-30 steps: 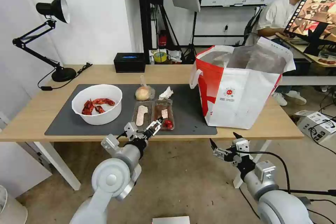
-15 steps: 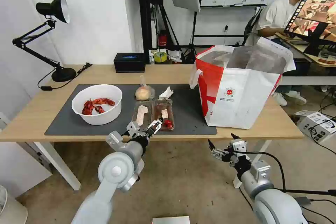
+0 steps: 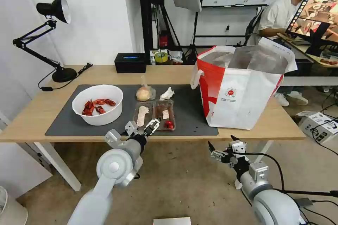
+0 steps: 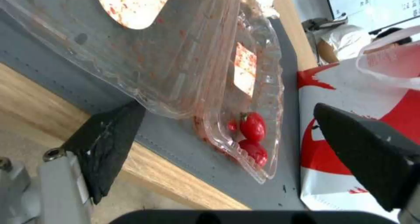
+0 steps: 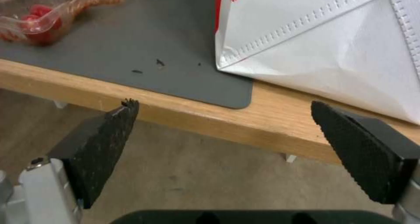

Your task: Pick up the trash from the table and place it into the takeout bag.

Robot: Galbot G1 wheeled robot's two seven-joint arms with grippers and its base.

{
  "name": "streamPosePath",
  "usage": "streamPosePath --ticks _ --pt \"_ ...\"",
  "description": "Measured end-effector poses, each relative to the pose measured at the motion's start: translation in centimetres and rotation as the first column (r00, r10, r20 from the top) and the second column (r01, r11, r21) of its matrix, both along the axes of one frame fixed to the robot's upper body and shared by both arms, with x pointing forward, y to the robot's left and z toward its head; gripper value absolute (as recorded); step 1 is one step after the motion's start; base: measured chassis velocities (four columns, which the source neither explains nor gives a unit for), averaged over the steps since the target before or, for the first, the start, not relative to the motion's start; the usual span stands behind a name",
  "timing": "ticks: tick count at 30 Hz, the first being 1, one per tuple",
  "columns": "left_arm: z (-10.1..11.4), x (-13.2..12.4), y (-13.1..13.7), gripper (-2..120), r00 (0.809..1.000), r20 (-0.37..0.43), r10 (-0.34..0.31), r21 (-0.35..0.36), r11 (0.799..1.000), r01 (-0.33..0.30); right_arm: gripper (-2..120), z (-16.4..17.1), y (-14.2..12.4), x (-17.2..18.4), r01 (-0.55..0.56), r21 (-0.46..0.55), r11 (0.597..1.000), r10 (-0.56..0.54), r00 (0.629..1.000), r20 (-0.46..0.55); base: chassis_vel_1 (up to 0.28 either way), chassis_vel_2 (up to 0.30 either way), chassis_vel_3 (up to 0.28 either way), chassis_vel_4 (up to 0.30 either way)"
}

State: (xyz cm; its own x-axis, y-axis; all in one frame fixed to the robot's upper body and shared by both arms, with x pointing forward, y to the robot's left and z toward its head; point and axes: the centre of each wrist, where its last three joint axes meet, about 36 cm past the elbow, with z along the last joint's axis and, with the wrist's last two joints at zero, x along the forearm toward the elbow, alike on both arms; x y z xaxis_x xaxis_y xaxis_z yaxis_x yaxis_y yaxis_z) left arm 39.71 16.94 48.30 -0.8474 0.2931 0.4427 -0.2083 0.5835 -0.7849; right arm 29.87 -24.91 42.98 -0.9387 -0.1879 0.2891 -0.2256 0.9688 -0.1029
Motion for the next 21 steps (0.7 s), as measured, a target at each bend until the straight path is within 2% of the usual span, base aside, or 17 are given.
streamPosePath --ticks 10,21 --pt "0.6 -0.4 0.7 100 0.998 0.017 0.052 -0.038 0.998 -0.052 100 -0.3 0.2 -0.2 0.0 0.004 1.0 0.0 1.0 -0.007 0.0 0.0 0.0 0.0" --pt "1.9 -1.5 2.1 100 0.986 0.145 0.084 -0.108 0.992 -0.069 100 -0.4 0.6 -0.5 -0.002 0.006 1.0 0.002 1.0 -0.008 0.0 0.0 0.0 0.0"
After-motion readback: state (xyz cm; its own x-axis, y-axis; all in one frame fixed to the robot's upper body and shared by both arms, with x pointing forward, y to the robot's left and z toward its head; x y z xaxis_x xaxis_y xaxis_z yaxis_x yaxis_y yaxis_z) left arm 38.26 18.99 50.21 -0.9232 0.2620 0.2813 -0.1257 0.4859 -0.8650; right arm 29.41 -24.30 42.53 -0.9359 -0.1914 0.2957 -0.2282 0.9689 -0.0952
